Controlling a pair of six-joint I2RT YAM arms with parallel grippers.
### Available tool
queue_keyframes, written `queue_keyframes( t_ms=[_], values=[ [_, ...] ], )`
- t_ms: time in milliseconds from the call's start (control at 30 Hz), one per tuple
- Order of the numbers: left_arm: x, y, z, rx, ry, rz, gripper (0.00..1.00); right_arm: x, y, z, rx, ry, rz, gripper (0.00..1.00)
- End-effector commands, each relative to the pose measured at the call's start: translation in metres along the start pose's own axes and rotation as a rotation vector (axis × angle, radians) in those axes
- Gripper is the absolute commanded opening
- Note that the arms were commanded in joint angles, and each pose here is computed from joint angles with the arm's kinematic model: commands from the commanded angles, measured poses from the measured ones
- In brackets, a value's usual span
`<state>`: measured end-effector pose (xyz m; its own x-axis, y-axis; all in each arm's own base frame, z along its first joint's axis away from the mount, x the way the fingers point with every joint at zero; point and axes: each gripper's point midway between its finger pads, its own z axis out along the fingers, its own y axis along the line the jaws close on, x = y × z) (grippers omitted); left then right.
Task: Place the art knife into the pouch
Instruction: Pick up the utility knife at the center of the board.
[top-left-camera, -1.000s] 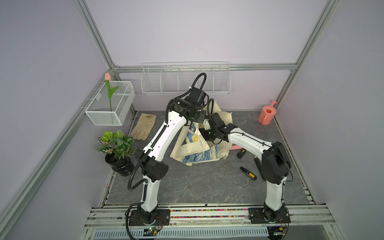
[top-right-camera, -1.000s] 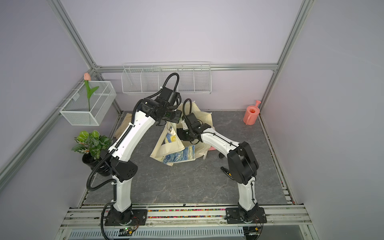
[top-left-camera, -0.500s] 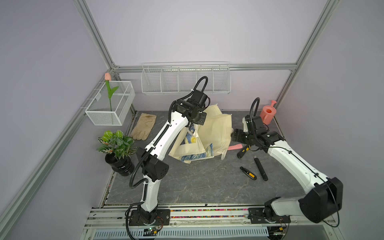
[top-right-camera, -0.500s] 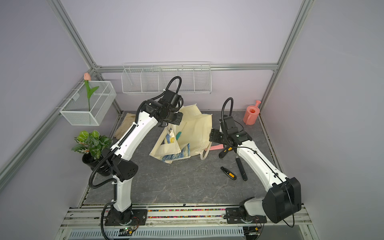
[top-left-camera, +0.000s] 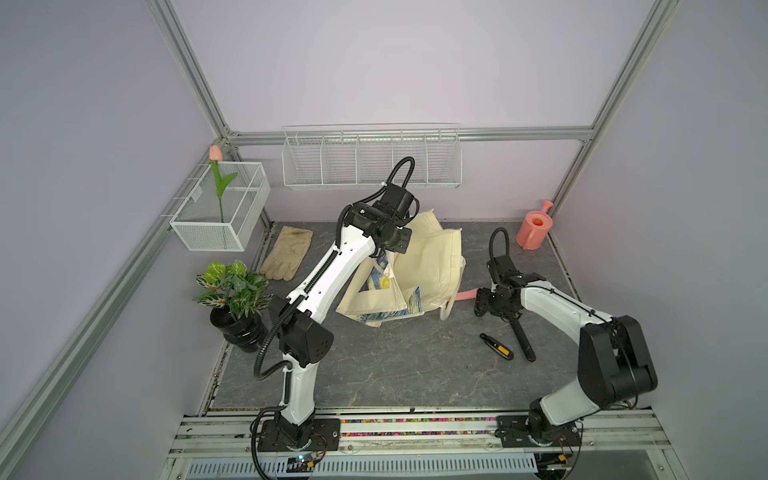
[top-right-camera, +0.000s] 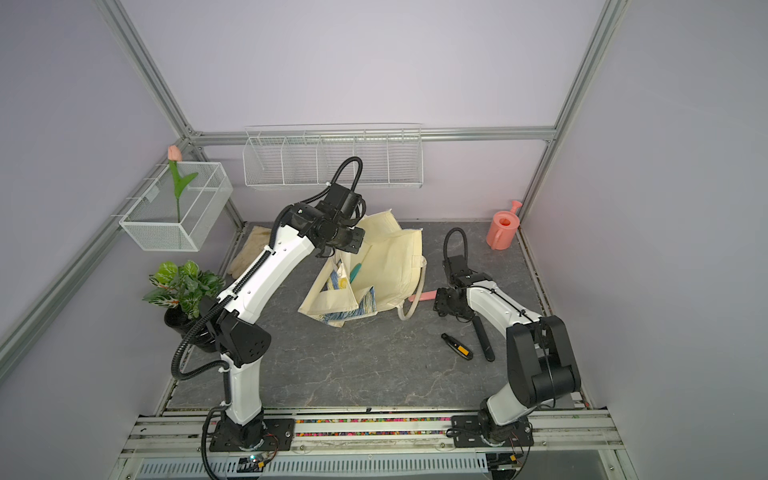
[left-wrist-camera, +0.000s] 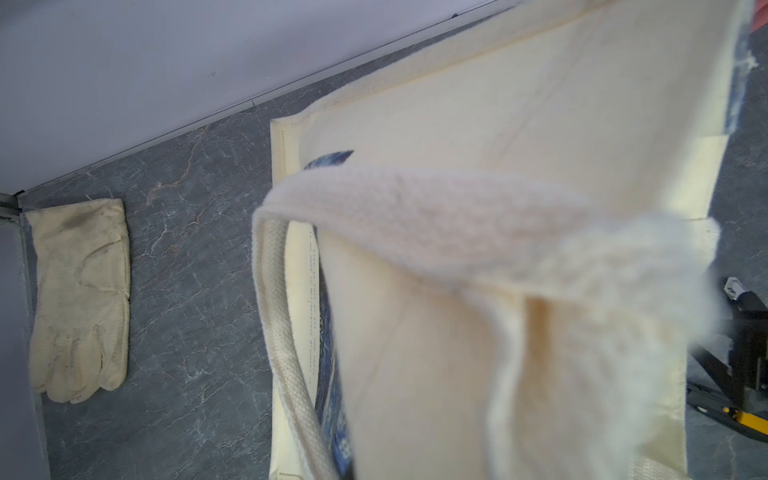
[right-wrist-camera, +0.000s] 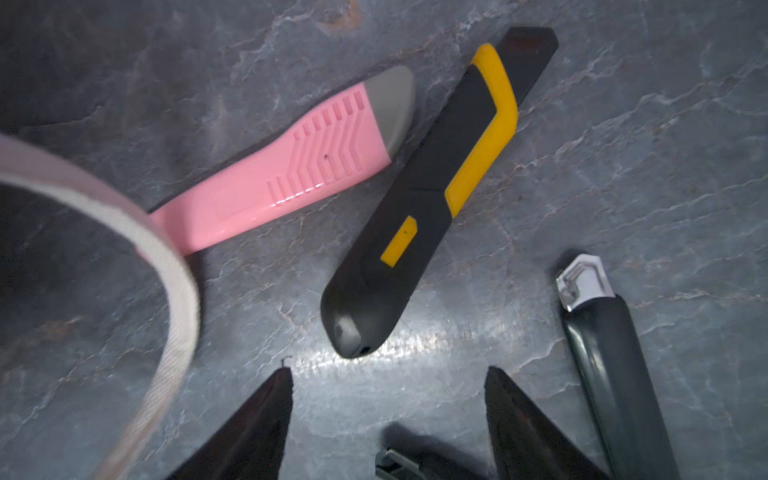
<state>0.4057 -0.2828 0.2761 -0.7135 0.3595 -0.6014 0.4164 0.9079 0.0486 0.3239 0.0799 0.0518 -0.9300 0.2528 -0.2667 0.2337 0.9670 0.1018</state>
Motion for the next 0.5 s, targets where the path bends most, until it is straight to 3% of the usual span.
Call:
queue_keyframes(
  t_ms=[0, 467],
  values=[
    [-0.003, -0.001, -0.014, 0.026, -0.026, -0.001, 0.00, -0.013, 0.000, 0.008, 0.011, -0.016, 0.022, 0.74],
    [-0.002, -0.003, -0.016, 0.041, -0.024, -0.003, 0.00, -0.026, 0.003, 0.043, 0.014, 0.032, 0.038, 0.71]
  ],
)
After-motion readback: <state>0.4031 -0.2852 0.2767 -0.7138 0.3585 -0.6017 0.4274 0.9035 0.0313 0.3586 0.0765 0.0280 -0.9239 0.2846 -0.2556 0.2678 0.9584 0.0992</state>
